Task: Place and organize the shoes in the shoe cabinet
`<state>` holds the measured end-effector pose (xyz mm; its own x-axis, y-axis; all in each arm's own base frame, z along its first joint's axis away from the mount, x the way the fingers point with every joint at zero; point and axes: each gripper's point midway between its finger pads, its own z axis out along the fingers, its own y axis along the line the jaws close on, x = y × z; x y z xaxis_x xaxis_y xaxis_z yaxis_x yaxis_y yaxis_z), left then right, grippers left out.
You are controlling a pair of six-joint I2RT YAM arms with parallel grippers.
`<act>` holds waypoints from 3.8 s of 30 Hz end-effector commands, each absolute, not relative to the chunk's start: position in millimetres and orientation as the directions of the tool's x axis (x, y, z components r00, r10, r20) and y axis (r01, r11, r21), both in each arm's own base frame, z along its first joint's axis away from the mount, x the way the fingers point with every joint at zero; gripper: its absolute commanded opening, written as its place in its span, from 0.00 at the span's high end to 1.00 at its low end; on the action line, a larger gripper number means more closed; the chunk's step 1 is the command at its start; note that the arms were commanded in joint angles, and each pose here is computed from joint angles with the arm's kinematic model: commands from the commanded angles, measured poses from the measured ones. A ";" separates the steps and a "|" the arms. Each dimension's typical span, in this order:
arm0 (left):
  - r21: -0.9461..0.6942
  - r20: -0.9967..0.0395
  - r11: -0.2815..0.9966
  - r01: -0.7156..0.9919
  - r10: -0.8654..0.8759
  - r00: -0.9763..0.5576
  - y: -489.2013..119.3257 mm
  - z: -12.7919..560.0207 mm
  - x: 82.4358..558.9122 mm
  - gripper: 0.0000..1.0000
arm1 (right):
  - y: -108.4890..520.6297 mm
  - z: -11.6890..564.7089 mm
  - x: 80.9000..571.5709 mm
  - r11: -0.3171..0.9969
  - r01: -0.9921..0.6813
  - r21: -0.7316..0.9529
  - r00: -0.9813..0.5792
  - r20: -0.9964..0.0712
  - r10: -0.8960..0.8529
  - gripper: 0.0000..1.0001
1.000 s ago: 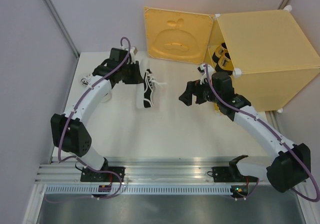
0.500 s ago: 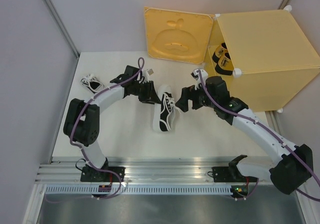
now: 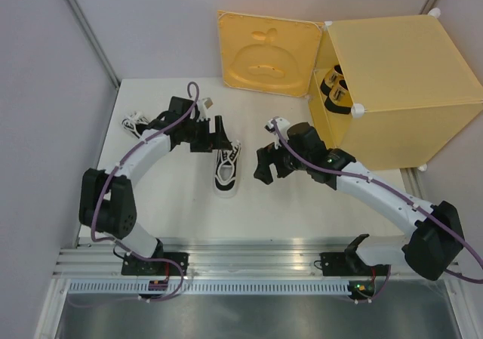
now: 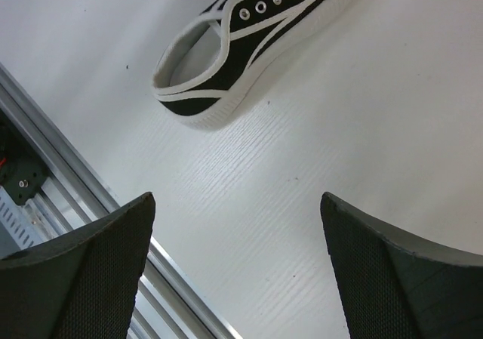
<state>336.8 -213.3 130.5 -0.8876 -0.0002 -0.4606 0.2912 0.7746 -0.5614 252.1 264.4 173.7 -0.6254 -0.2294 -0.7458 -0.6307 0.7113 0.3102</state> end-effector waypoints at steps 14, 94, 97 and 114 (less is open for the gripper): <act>-0.189 -0.819 0.977 -0.096 -0.210 -0.535 -52.2 226.0 273.9 0.00 | 365.6 162.0 219.3 0.486 -0.868 0.101 -0.411 -0.695 -0.590 0.10; -0.138 -0.857 0.985 -0.103 -0.171 -0.486 -33.5 238.4 245.7 0.00 | 119.7 113.0 560.9 0.957 -0.103 -0.271 -0.671 -0.691 -0.268 0.85; -0.136 -0.859 0.985 -0.103 -0.169 -0.483 -33.0 239.1 245.3 0.00 | 111.3 111.4 564.1 0.957 -0.076 -0.281 -0.676 -0.691 -0.257 0.75; -0.175 -0.854 0.981 -0.083 -0.194 -0.483 -39.7 240.5 243.3 0.01 | 117.2 127.1 551.7 0.980 0.000 -0.201 -0.674 -0.724 -0.148 0.56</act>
<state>237.2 -33.1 228.6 -0.5139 -0.1914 -0.8363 -0.1183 0.9813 -0.1519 550.3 114.2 95.5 -0.7149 -0.2267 -0.6615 -0.0718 0.9648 -0.2531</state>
